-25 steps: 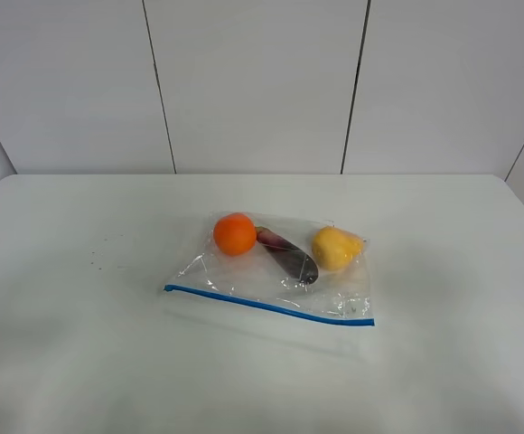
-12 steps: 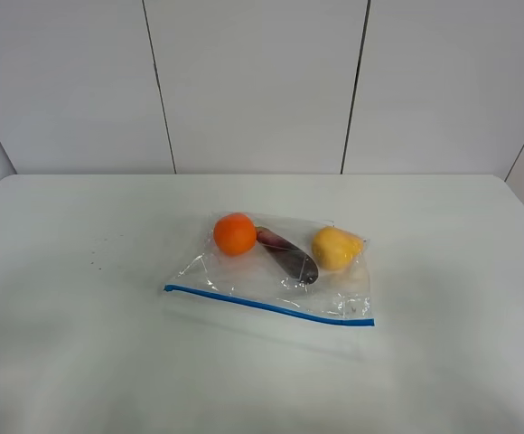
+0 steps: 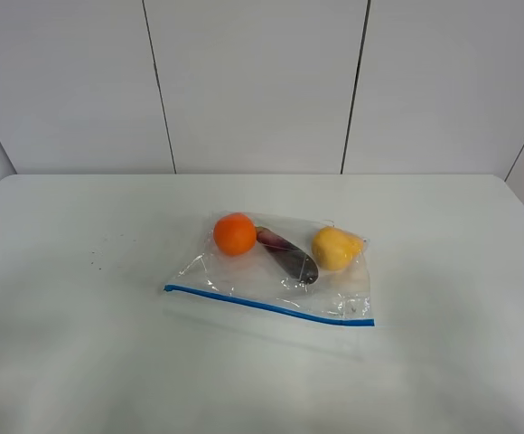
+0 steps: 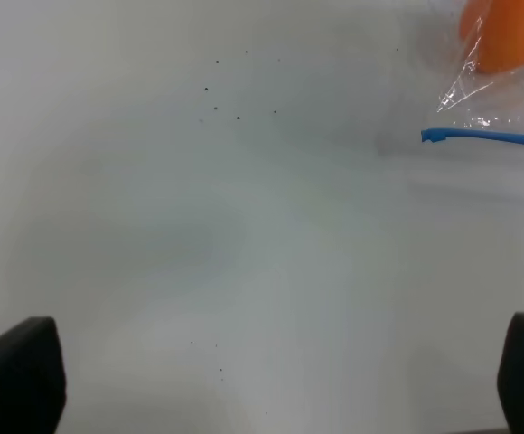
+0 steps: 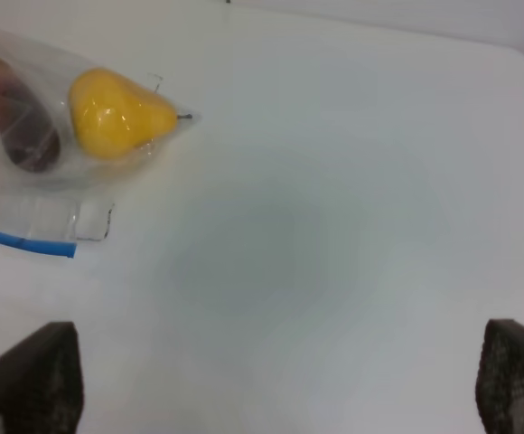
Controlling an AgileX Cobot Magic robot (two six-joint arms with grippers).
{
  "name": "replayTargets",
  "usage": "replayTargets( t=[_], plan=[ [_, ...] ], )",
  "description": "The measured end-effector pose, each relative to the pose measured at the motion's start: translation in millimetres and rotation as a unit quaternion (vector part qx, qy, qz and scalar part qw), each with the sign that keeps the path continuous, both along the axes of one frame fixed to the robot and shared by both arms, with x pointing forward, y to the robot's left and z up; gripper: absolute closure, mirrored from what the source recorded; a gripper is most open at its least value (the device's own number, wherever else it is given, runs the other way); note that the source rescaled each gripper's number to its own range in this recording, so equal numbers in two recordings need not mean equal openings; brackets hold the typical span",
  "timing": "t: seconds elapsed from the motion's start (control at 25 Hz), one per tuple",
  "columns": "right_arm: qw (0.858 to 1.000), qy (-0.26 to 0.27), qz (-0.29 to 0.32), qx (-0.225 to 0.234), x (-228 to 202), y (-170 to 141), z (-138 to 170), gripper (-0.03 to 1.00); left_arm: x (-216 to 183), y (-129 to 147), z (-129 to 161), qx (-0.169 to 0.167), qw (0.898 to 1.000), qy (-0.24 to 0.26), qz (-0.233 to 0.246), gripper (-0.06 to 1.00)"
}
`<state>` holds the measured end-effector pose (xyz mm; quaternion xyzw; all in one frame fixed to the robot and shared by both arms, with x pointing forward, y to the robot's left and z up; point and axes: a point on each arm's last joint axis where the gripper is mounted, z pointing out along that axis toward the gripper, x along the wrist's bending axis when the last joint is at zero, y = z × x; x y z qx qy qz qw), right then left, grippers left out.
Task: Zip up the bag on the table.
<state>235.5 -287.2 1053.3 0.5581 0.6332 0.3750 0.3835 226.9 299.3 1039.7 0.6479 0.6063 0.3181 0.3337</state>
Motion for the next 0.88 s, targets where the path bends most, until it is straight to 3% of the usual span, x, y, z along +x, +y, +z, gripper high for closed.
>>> replayTargets(
  t=[0.88],
  plan=[
    [1.000, 0.000, -0.001, 0.003, 0.0, 0.0, -0.1, 0.00, 0.0, -0.1, 0.0, 0.000, 1.000, 0.000, 0.000, -0.06]
  ],
)
